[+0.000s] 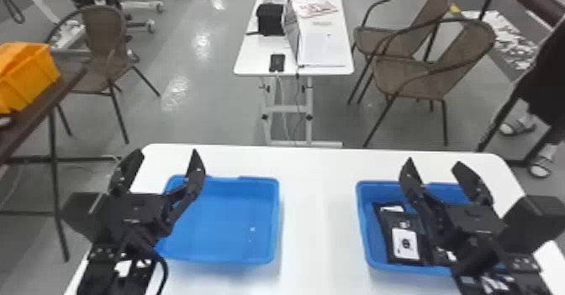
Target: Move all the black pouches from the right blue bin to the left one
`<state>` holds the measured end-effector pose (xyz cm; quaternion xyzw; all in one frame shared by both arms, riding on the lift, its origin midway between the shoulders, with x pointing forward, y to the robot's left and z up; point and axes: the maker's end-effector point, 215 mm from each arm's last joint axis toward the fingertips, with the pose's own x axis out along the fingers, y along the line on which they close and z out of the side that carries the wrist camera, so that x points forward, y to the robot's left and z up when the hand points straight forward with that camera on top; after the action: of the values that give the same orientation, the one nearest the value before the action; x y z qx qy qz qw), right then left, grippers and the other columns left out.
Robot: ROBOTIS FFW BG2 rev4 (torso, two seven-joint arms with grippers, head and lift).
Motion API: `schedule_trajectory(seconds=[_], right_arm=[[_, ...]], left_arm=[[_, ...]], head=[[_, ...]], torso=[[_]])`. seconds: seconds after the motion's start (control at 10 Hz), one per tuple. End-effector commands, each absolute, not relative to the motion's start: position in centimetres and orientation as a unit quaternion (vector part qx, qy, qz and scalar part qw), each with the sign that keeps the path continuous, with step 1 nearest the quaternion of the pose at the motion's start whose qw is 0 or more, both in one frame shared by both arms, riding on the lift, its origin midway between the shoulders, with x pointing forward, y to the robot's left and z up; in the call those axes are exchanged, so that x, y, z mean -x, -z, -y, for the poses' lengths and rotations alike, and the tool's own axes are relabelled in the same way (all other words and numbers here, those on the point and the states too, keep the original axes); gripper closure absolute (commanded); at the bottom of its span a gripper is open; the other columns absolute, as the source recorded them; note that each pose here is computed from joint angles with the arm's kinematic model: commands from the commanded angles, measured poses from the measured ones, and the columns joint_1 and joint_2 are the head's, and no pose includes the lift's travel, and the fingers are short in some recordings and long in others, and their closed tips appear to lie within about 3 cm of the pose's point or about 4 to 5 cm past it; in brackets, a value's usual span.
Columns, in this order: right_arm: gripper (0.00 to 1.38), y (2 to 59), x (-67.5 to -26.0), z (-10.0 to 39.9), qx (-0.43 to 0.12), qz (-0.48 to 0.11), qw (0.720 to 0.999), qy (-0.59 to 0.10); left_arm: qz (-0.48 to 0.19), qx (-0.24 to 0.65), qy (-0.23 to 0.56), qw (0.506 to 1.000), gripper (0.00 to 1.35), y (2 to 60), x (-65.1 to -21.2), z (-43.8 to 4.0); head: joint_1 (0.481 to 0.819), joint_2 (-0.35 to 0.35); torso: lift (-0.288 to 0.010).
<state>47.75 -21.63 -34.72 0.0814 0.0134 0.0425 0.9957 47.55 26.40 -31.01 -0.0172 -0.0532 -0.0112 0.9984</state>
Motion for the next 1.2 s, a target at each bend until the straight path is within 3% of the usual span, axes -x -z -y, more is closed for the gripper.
schedule_trajectory(seconds=[0.0,0.5,0.8,1.1], right_arm=[[0.25,34.7,-47.8,21.6,-0.081,-0.014,0.996,-0.043],[0.25,35.3,-47.8,21.7,-0.076,-0.022,0.996,-0.043],[0.25,39.3,-48.7,24.4,-0.062,-0.066,0.995,-0.027],[0.25,46.6,-49.3,28.0,-0.056,-0.154,0.986,-0.011]], left_arm=[[0.053,0.017,0.011,0.998,0.09,31.0,-47.5,-26.4],[0.054,0.017,0.010,0.998,0.09,30.9,-47.6,-26.5],[0.054,0.017,0.011,0.998,0.09,30.9,-47.6,-26.4],[0.053,0.017,0.010,0.998,0.09,31.0,-47.6,-26.6]], head=[[0.695,0.056],[0.695,0.057],[0.695,0.043],[0.695,0.011]], torso=[[0.000],[0.000],[0.000],[0.000]])
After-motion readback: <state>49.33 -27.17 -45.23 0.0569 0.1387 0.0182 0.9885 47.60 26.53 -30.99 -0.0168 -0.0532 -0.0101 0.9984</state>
